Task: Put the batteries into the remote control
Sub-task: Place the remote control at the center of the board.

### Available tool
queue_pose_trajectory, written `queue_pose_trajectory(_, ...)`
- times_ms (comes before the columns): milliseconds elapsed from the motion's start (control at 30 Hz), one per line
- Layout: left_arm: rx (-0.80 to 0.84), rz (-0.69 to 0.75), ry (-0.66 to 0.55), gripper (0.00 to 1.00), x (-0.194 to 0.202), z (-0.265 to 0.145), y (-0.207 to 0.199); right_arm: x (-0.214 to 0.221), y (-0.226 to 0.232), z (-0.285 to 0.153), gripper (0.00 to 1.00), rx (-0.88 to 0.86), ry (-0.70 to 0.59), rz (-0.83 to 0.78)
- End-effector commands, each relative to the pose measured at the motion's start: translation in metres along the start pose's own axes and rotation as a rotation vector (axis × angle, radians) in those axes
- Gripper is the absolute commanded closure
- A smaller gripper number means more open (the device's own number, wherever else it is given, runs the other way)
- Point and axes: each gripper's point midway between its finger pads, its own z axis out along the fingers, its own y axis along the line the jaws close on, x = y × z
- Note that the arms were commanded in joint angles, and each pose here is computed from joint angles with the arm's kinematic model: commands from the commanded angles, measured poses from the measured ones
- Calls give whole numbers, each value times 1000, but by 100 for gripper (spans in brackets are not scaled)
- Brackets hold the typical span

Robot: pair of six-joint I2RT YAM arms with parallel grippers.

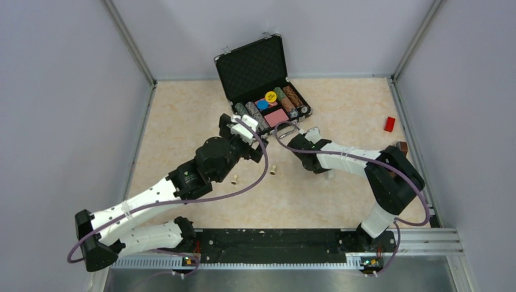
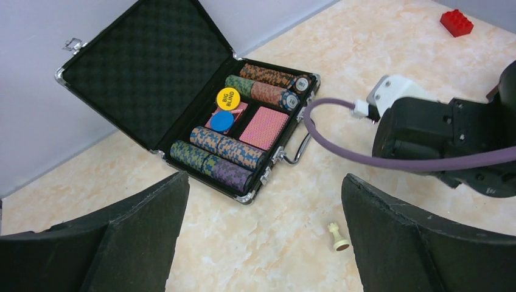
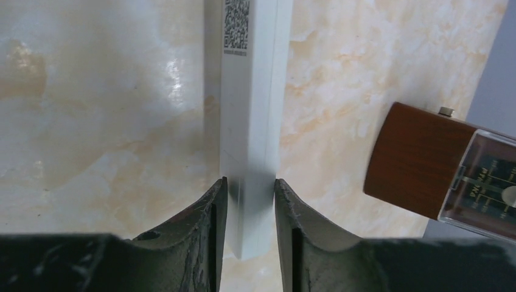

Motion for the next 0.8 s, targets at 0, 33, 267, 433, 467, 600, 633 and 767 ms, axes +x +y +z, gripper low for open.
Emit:
queue_pose_trajectory(0, -57, -75, -69, 1, -30, -16, 19, -5, 30, 1, 65, -84, -5, 18)
queue_pose_trajectory(33, -63, -77, -70, 1, -30, -18, 21, -3, 35, 2, 63, -99, 5, 18)
queue_pose_trajectory(267, -108, -121, -68, 1, -25, -27, 31, 2, 54, -6, 59, -208, 40, 74)
queue_pose_trajectory(433, -121, -164, -57, 1, -21, -35, 34, -13, 58, -23, 58, -283, 5, 128)
queue_pose_trajectory(467, -121, -171, -56, 1, -19, -36, 35, -15, 58, -23, 59, -283, 3, 128)
queue_pose_trajectory(600, -129, -180, -59, 1, -17, -40, 37, -11, 59, -16, 67, -240, 38, 99)
queue_pose_trajectory(633, -130, -193, -57, 1, -17, -41, 37, -8, 59, -12, 72, -221, 53, 90)
queue_pose_trajectory(767, -129, -215, -47, 1, -14, -42, 36, -9, 45, -5, 81, -106, 62, 58)
